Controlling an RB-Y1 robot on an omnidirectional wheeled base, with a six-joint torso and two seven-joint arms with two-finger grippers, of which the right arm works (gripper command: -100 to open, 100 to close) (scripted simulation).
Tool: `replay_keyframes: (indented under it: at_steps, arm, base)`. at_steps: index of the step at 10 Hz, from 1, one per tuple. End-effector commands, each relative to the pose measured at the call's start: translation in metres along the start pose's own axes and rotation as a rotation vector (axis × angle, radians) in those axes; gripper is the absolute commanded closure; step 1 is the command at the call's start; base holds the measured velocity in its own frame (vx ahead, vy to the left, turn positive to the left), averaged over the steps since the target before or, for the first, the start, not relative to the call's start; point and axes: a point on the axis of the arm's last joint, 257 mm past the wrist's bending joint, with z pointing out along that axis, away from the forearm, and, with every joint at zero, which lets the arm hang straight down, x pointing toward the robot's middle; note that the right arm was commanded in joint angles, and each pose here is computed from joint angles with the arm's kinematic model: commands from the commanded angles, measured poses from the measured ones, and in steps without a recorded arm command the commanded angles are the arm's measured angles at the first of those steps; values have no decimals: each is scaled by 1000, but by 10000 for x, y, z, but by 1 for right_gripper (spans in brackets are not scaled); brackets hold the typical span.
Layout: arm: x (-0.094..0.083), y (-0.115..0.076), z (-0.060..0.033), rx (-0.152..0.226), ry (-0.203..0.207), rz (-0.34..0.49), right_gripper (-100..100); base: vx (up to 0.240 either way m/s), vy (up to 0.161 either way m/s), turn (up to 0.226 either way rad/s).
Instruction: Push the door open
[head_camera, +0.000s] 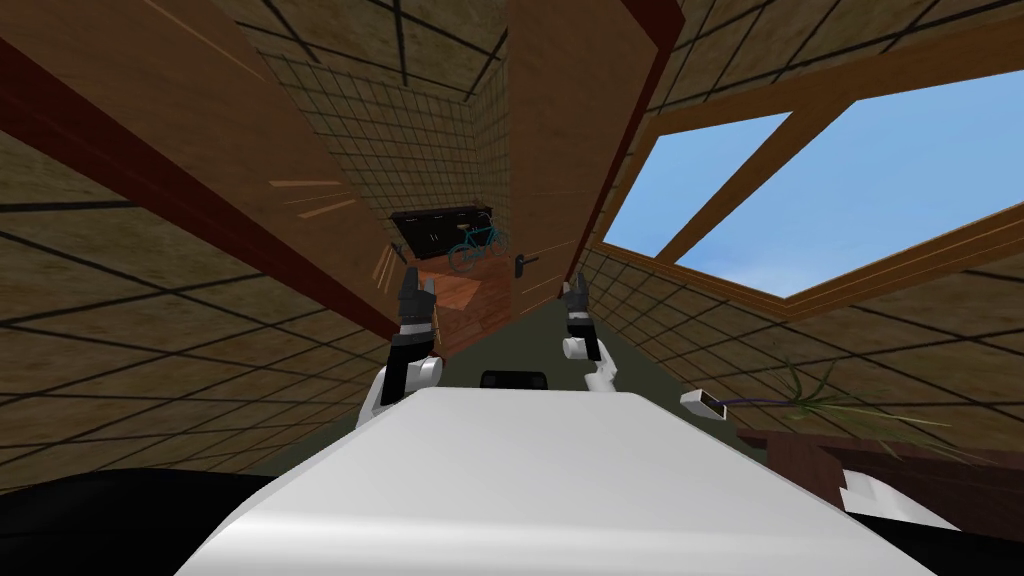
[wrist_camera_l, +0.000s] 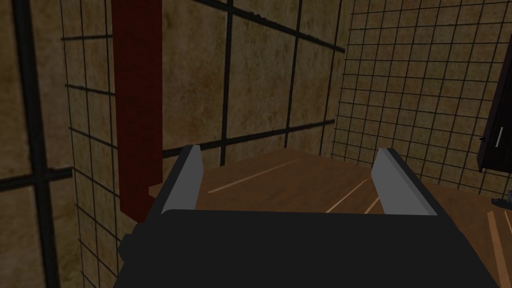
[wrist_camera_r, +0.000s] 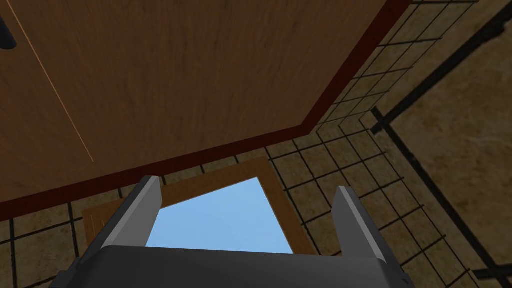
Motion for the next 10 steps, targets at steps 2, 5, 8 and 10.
replay_keyframes:
  at_steps: [2, 5, 8, 10]
  arm:
    - [58, -196, 53, 30, 9, 9, -100]
    - [175, -416, 142, 64, 29, 22, -100]
    - [300, -626, 228, 99, 50, 33, -100]
    - [359, -783, 243, 129, 60, 38, -100]
  base:
    - [36, -55, 61]
    - [43, -58, 59]
    - [42, -71, 81]
    - [50, -82, 51]
